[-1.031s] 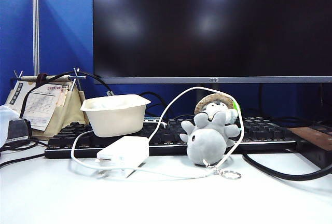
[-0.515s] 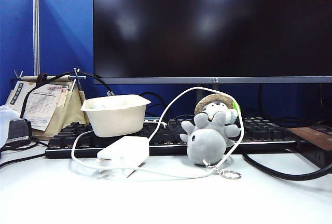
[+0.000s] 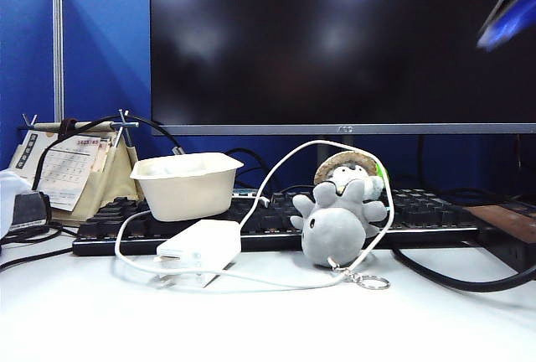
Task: Identity fluffy octopus among items on the table, put them into the paper lunch box.
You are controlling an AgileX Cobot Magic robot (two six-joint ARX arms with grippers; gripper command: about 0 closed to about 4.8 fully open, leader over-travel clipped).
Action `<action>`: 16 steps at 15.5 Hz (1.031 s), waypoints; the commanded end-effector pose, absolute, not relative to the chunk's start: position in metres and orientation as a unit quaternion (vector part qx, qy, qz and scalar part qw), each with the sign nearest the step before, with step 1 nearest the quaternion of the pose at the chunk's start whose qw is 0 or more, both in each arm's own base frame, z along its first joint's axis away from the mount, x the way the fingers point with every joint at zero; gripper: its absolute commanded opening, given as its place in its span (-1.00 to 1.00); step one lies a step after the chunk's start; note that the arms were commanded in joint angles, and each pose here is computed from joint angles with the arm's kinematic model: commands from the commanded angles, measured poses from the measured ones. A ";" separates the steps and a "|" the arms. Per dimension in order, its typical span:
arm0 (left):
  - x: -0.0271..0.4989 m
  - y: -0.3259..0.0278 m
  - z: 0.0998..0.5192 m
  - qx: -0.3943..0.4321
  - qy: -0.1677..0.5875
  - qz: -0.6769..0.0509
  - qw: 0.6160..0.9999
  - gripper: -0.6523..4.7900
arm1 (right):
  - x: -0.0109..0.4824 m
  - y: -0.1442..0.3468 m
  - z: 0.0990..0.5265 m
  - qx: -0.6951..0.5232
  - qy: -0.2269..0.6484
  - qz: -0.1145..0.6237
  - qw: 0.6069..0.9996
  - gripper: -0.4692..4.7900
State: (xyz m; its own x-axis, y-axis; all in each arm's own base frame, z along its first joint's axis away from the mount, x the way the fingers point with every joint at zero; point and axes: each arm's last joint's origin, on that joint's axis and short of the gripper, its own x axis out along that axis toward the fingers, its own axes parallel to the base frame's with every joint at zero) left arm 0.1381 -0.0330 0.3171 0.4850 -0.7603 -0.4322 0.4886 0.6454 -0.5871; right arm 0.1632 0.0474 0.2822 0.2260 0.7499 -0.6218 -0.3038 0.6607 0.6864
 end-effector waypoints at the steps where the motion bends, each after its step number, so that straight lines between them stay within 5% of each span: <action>1: 0.142 -0.037 0.322 -0.174 0.319 -0.370 0.855 -0.78 | 0.176 0.068 0.270 0.194 0.549 0.379 0.720 -0.84; 8: 0.145 -0.037 0.325 -0.166 0.299 -0.372 0.863 -0.78 | 0.204 0.108 0.262 0.143 0.480 0.462 0.732 -0.79; 9: 0.145 -0.037 0.325 -0.166 0.297 -0.373 0.863 -0.77 | 0.208 0.110 0.262 0.140 0.465 0.465 0.740 -0.55; 10: 0.145 -0.037 0.325 -0.165 0.296 -0.373 0.864 -0.76 | 0.216 0.114 0.261 0.136 0.446 0.472 0.748 -0.06; 11: 0.145 -0.037 0.325 -0.166 0.296 -0.373 0.864 -0.74 | 0.221 0.116 0.260 0.134 0.434 0.475 0.754 0.10; 16: 0.146 -0.034 0.322 -0.154 0.310 -0.312 0.885 -0.65 | 0.248 0.122 0.232 0.096 0.446 0.385 0.802 0.10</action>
